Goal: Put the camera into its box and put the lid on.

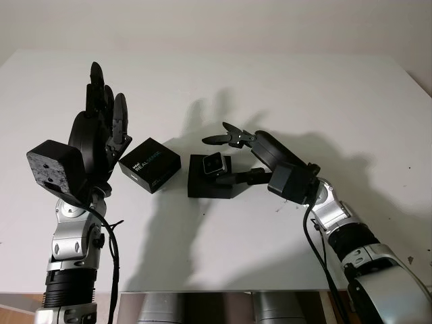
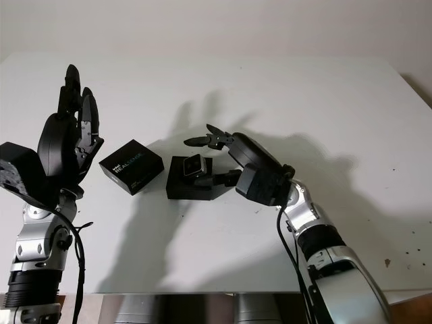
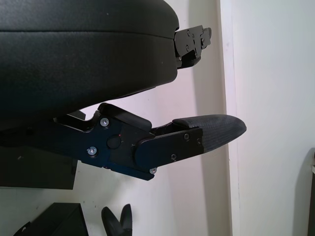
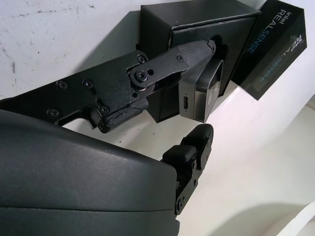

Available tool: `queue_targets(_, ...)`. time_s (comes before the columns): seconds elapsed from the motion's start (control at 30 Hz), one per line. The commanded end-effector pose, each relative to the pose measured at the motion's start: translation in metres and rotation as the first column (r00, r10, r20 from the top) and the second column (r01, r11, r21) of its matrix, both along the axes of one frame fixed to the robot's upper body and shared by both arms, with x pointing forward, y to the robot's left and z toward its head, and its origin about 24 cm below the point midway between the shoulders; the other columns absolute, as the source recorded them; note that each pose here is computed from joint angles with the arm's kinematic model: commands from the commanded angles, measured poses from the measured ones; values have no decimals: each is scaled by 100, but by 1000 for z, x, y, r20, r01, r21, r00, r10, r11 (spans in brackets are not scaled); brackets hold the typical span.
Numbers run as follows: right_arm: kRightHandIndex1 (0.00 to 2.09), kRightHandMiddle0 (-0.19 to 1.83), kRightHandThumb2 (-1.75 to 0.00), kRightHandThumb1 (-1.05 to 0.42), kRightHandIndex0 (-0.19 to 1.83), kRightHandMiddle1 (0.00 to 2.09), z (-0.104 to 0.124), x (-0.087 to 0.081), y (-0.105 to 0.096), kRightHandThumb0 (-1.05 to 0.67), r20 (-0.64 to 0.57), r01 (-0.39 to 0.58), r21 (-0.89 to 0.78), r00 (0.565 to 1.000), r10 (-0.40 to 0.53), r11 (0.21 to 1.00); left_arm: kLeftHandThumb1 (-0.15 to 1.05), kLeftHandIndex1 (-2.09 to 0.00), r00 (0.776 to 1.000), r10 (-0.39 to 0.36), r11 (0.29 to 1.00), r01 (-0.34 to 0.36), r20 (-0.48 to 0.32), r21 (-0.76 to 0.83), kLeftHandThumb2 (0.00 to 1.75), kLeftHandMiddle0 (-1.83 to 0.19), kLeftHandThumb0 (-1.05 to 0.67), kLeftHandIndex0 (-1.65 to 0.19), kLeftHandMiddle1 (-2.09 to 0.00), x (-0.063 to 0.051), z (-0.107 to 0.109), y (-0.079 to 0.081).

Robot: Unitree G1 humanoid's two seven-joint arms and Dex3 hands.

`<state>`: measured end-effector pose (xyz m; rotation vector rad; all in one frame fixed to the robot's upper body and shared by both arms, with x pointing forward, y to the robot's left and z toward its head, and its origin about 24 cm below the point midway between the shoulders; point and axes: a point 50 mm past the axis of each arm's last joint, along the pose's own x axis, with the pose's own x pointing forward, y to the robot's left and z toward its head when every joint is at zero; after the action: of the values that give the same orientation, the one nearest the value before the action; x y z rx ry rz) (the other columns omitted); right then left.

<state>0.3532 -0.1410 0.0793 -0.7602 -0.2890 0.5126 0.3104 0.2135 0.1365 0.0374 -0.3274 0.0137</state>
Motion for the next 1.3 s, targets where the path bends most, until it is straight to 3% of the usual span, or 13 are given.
queue_targets(0.0, 7, 56, -6, -87, 17, 33, 4, 2, 3, -59, 18, -6, -3, 1000, 6, 1000, 105, 0, 1000, -1, 1000, 1, 14, 15, 63, 19, -71, 19, 0, -2, 4, 0)
queue_targets(0.17, 7, 57, -6, -88, 18, 39, 2, 2, 4, -57, 30, -10, -4, 999, 10, 1000, 105, 0, 1000, 0, 1000, 0, 12, 19, 63, 19, -71, 19, 0, -2, 3, 0)
queue_targets(0.3, 6, 43, -6, -89, 19, 78, 2, 2, 5, -54, 38, -14, -6, 999, 14, 1000, 105, 0, 1000, -2, 1000, 2, 14, 23, 63, 19, -71, 19, 0, -2, 4, 0)
queue_targets(0.4, 6, 41, -6, -89, 20, 91, 2, 2, 5, -53, 35, -13, 1, 999, 13, 1000, 105, 0, 1000, -2, 1000, 2, 17, 17, 63, 19, -71, 19, 0, -2, 4, 0)
queue_targets(0.87, 6, 46, -5, -92, 25, 122, 4, 1, 4, -44, 48, -27, 16, 998, 27, 999, 105, 0, 1000, -5, 1000, 5, 16, 14, 63, 19, -70, 19, 0, -2, 4, 0)
queue_targets(1.27, 7, 43, -5, -92, 29, 129, 1, -1, 4, -43, 49, -17, 45, 999, 15, 999, 105, 0, 1000, -6, 1000, 6, 16, 23, 64, 19, -71, 19, 0, -3, 4, 0)
